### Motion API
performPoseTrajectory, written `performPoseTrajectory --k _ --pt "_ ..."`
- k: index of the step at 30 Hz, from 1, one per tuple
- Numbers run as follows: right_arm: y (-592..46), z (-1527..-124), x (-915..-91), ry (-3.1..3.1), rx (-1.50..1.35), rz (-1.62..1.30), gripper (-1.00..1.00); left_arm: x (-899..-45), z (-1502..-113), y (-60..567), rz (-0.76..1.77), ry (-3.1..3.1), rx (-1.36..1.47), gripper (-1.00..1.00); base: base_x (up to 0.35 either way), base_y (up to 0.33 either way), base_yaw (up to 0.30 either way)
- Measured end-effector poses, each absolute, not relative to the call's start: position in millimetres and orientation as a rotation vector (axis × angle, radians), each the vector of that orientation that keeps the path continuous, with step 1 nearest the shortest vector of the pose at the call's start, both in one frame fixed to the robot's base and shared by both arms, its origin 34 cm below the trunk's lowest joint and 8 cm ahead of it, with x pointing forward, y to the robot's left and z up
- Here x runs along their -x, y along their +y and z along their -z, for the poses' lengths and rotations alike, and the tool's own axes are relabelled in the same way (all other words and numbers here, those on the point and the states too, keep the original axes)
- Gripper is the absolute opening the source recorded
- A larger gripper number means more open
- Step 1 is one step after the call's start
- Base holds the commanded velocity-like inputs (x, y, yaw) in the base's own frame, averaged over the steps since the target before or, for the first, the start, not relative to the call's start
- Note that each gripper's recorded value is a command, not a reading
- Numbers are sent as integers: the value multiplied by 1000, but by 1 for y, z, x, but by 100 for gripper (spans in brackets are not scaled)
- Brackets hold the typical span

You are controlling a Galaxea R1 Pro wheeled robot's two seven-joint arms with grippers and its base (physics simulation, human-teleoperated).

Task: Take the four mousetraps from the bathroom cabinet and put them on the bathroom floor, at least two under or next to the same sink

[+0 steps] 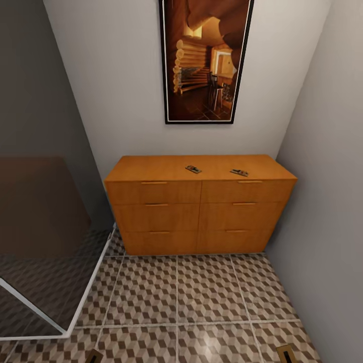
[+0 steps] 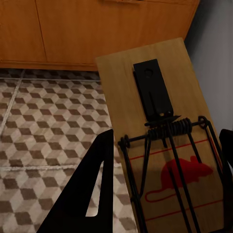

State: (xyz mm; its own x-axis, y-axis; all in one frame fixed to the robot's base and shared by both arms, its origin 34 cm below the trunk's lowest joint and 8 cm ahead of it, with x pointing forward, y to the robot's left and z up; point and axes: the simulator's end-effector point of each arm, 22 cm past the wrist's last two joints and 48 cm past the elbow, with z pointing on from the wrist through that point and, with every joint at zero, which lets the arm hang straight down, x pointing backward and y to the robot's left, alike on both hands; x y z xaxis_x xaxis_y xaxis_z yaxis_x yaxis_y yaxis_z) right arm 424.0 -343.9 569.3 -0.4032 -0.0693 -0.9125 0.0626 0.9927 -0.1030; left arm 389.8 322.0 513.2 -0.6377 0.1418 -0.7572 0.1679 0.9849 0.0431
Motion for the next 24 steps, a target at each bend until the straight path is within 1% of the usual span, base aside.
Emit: performPoseTrajectory --k 3,5,12,24 --pt "-344 -569 -424 1980 3 144 -100 -390 -513 322 39 2270 -215 -100 0 0 34" --pt "-345 -569 -424 1980 1 147 -100 -390 -513 322 39 2271 -215 -100 0 0 158" --pt "-359 -570 -422 1977 -45 210 -100 -389 -512 322 40 2274 -215 -100 0 0 251" --pt "-362 -568 -419 1984 -53 225 -100 -386 -510 322 41 2283 -215 -100 0 0 236"
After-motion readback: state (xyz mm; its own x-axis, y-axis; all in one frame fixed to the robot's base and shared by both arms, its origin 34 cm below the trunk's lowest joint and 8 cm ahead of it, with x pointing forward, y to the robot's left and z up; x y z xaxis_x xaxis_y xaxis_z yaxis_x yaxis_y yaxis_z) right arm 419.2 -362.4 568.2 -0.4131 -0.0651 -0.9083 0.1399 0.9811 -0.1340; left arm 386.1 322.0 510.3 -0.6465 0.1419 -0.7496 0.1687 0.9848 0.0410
